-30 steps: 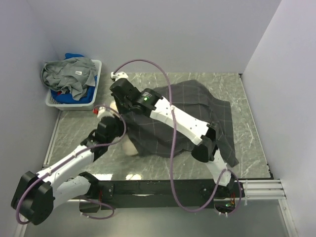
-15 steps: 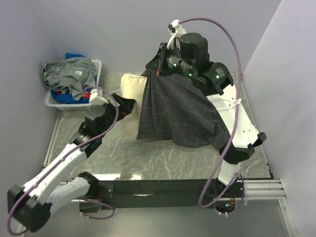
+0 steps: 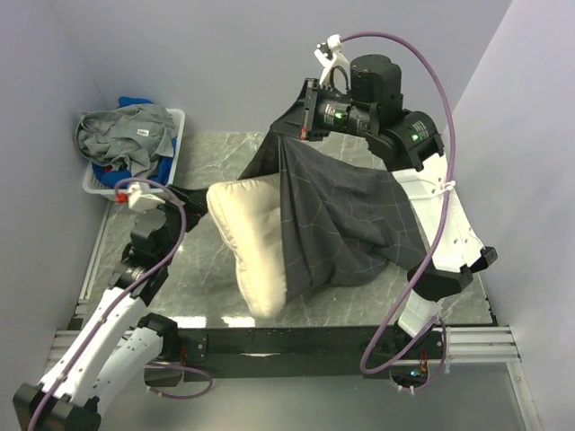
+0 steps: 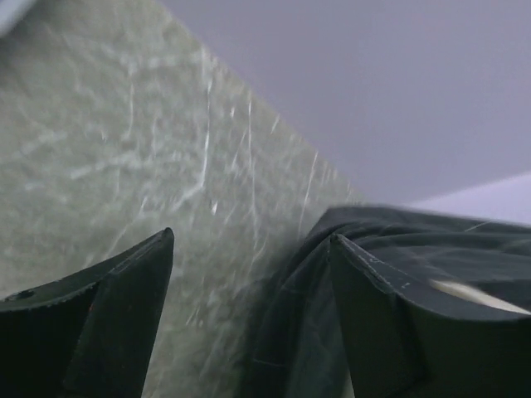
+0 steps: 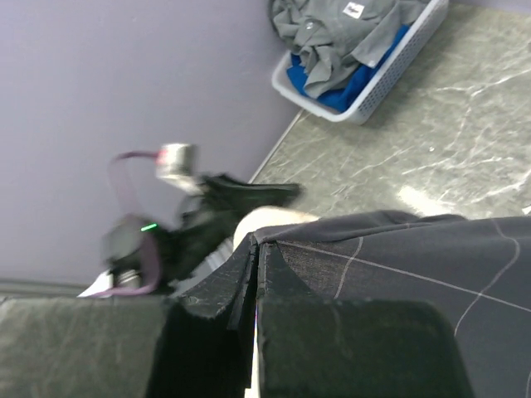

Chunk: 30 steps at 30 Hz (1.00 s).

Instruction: Put the pillow into the pillowcase

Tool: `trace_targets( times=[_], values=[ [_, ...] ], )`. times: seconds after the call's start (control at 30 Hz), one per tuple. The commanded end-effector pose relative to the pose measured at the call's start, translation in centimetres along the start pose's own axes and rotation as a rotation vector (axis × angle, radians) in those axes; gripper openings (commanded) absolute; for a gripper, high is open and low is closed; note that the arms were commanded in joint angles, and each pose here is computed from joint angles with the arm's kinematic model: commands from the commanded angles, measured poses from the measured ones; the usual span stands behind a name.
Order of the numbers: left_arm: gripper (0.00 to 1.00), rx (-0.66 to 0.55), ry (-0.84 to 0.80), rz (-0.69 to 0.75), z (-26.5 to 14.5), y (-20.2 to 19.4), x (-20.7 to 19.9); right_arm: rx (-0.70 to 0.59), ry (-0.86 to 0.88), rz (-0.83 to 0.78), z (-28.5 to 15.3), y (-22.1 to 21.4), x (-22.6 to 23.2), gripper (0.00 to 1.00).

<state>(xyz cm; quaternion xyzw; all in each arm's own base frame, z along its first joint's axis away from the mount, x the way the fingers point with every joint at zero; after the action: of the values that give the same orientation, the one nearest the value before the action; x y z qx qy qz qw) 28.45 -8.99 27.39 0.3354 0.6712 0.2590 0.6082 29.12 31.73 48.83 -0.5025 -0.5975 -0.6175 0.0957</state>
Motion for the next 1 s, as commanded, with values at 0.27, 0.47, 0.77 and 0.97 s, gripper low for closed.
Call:
trace_targets(
  times=[0.27,0.47,0.77,0.97],
  values=[
    [0.79,0.227,-0.656,-0.105,-3.6,-5.3,-7.9,-0.056,0.228,-0.029,-6.7,3.1,4.6,0.00],
    [0.84,0.319,-0.839,-0.077,-5.8,-8.5,-10.4,-0.034,0.251,-0.009,-7.2,3.4,4.6,0.00],
    [0.76,0.485,-0.795,-0.020,-3.5,-15.6,-14.6,-0.015,0.221,0.035,-6.1,3.2,2.9,0.00],
    [0.41,0.534,-0.806,-0.089,-1.6,-18.1,-17.6,-0.022,0.212,0.028,-6.4,3.3,3.0,0.00]
  ],
)
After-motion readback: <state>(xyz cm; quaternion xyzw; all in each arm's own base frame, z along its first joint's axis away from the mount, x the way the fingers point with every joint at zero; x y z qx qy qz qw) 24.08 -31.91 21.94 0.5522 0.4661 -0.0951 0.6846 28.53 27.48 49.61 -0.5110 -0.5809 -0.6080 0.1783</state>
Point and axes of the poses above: each gripper's point midway between its finger pads, its own z axis out along the fingers, its own x axis along the line the jaws close on, y = z × x, the point moved 1 cm from there along -z, back along the fingers, and after that the axes turned 11 degrees about z, right-handed, at the moved point
